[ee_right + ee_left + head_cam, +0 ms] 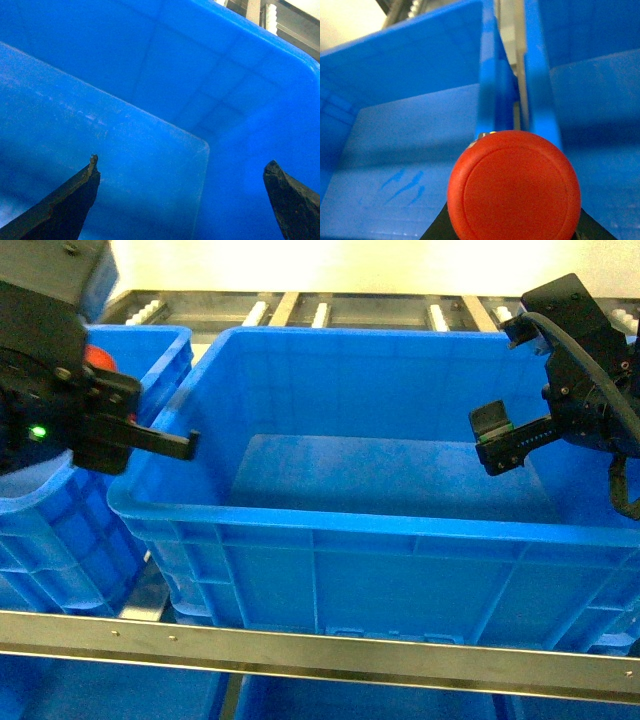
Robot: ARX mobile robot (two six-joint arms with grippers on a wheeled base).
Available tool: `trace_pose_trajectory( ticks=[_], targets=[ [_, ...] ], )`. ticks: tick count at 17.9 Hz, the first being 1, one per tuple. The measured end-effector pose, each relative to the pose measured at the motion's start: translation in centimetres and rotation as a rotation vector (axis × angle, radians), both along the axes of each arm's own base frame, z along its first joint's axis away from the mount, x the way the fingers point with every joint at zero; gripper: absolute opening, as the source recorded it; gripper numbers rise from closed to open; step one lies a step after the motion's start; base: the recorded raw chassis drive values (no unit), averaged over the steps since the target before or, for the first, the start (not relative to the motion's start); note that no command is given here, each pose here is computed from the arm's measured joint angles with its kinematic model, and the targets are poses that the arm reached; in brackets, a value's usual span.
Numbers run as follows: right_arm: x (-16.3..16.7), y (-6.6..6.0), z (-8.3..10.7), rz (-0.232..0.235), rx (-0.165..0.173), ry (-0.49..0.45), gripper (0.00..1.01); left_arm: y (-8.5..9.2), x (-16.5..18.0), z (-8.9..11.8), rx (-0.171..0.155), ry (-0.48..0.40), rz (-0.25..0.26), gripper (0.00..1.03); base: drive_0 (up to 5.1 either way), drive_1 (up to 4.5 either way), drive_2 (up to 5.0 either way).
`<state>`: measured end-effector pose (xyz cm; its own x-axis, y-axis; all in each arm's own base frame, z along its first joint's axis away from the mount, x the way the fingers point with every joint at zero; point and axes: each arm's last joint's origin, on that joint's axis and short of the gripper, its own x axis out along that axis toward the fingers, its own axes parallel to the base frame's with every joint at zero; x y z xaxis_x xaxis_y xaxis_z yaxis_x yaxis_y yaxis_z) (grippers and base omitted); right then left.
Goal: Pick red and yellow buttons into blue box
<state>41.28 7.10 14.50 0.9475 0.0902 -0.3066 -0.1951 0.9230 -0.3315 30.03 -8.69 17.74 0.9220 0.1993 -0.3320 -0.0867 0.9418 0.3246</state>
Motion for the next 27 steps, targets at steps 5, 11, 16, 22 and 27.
trace_pose_trajectory(
  ticks=[5, 11, 16, 22, 27],
  targets=[
    [0.0, 0.0, 0.0, 0.001, 0.000, 0.000, 0.98, -3.7, 1.4, 0.9, 0.073, 0.019, -0.059, 0.23, 0.0, 0.00, 0.0],
    [0.0, 0.0, 0.0, 0.000, 0.000, 0.000, 0.98, -6.2, 3.4, 1.5, 0.128, 0.065, -0.146, 0.23, 0.0, 0.00, 0.0],
    [0.0, 0.0, 0.0, 0.000, 0.000, 0.000, 0.98, -6.7, 5.7, -1.6, 0.151, 0.124, -0.112, 0.23, 0.0, 0.00, 0.0],
    [0.0, 0.0, 0.0, 0.000, 0.000, 0.000, 0.98, -7.3, 5.9, -1.4, 0.127, 0.065, -0.098, 0.23, 0.0, 0.00, 0.0],
    [0.0, 0.0, 0.0, 0.000, 0.000, 0.000, 0.98, -7.1, 6.0, -1.4, 0.132, 0.063, -0.087, 0.76, 0.0, 0.00, 0.0]
  ],
)
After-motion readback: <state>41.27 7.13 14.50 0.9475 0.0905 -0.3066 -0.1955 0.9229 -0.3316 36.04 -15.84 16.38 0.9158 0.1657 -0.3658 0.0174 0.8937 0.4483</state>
